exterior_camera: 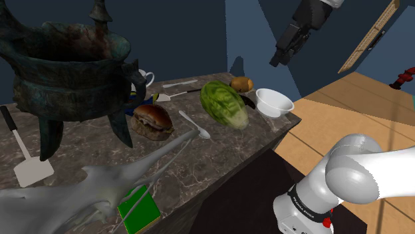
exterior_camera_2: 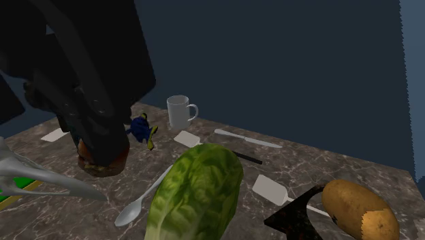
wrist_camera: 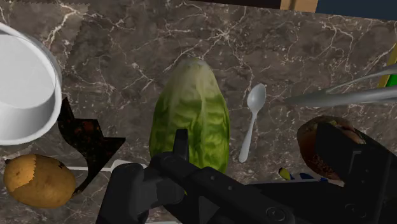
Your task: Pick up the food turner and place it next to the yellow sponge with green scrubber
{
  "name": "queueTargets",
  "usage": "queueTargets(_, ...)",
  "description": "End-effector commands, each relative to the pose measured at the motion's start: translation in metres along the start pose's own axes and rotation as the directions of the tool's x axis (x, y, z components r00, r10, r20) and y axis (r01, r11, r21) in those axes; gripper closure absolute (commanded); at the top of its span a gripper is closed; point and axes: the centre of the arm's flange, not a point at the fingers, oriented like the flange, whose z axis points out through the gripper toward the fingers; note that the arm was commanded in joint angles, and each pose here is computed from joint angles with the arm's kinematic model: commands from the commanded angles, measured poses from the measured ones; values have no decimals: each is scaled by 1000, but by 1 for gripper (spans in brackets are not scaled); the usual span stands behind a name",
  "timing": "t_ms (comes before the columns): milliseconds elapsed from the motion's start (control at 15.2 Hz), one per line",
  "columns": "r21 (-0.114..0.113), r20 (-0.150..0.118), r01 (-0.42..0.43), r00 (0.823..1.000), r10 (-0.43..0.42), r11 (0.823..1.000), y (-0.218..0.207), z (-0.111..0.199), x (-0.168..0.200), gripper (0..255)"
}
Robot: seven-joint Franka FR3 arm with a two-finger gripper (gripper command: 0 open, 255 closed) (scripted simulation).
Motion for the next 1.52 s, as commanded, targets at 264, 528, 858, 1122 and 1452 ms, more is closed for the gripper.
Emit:
queueTargets(264,-3,23,155,988,-155,988,26,30,38,0)
queueTargets(528,-3,45,307,951,-307,952,45,60,79,0)
queueTargets(858,3,73,485,872,-484,874,61,99,133,0)
queueTargets(1122,11,94,615,784,-613,788,66,131,176,0)
queueTargets(1452,26,119,756,648,-753,654,63,173,230,0)
